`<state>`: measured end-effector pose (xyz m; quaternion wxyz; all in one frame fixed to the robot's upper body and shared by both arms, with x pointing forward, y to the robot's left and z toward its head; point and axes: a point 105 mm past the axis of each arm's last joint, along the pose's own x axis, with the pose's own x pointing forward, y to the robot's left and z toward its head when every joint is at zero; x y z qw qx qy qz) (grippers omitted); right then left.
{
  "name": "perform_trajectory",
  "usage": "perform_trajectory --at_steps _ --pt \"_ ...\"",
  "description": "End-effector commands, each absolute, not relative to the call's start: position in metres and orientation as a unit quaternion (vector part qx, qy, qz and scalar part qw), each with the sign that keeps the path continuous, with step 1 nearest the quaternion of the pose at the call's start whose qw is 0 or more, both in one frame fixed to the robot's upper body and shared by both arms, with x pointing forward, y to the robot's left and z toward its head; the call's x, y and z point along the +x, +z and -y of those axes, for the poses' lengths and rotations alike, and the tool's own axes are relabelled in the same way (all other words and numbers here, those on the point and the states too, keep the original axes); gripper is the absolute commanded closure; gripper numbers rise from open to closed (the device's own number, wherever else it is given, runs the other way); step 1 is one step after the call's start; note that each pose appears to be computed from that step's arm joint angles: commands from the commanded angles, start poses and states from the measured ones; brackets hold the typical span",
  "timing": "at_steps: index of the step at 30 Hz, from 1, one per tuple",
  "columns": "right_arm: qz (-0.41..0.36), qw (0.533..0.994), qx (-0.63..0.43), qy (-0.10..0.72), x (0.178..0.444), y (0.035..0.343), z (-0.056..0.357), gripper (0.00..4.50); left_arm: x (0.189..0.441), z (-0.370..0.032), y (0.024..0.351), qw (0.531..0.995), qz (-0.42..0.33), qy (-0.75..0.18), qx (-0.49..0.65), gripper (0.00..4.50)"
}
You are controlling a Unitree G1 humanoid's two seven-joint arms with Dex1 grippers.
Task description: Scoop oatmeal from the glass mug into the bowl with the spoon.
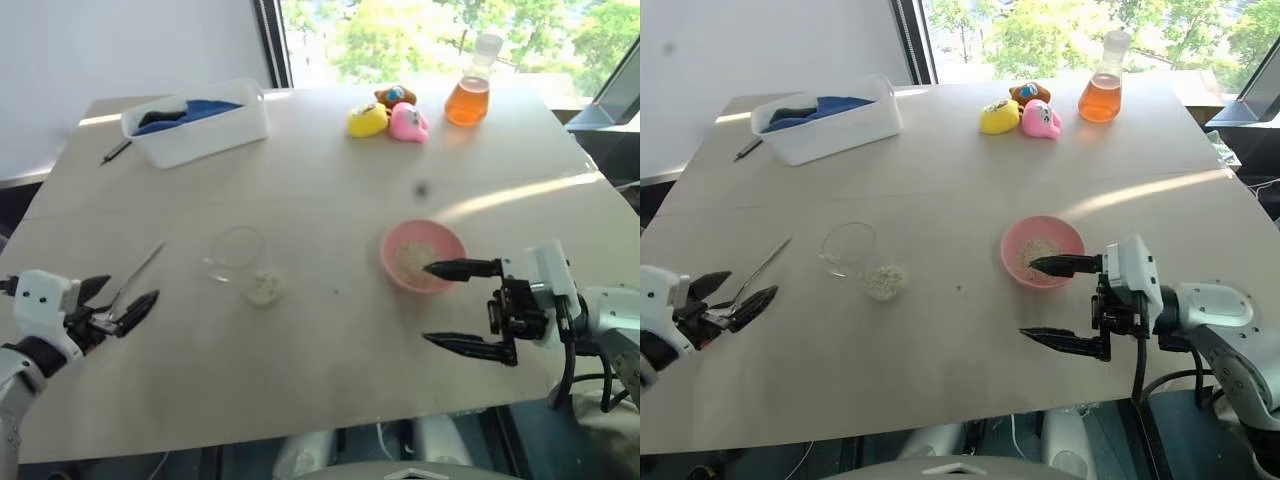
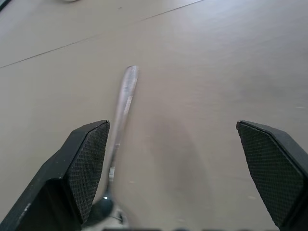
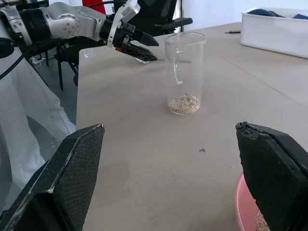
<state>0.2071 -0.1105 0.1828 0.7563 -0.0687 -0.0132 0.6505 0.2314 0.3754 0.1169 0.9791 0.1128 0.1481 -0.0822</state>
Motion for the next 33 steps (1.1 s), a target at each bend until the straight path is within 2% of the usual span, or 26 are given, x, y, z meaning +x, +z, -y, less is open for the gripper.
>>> perform_trajectory --at_steps 1,6,14,18,19,25,26,28,33 --pt "0.024 0.757 -0.078 0.649 0.206 0.186 0.110 0.09 0.239 -0.388 0.113 0.973 -0.176 -0.087 0.123 0.03" --pt "0.030 0.765 -0.081 0.638 0.209 0.187 0.110 0.09 0.250 -0.403 0.109 0.966 -0.211 -0.082 0.128 0.03" --pt "0.032 0.767 -0.086 0.636 0.209 0.187 0.112 0.09 0.250 -0.418 0.082 0.944 -0.295 -0.094 0.109 0.03" --pt "0.033 0.767 -0.089 0.635 0.211 0.188 0.113 0.00 0.245 -0.424 0.076 0.940 -0.321 -0.087 0.082 1.19" --pt "0.034 0.768 -0.089 0.633 0.212 0.188 0.114 0.00 0.239 -0.427 0.073 0.937 -0.331 -0.085 0.071 1.76" --pt "0.033 0.770 -0.089 0.631 0.214 0.188 0.114 0.00 0.213 -0.446 0.061 0.925 -0.371 -0.053 0.053 4.28" --pt "0.033 0.770 -0.088 0.632 0.214 0.188 0.114 0.00 0.213 -0.448 0.062 0.927 -0.366 -0.048 0.063 4.49" --pt "0.033 0.769 -0.088 0.632 0.215 0.188 0.114 0.00 0.216 -0.450 0.066 0.933 -0.345 -0.047 0.088 4.49" --pt "0.035 0.766 -0.086 0.636 0.218 0.187 0.112 0.00 0.249 -0.442 0.108 0.980 -0.176 -0.034 0.091 4.49"
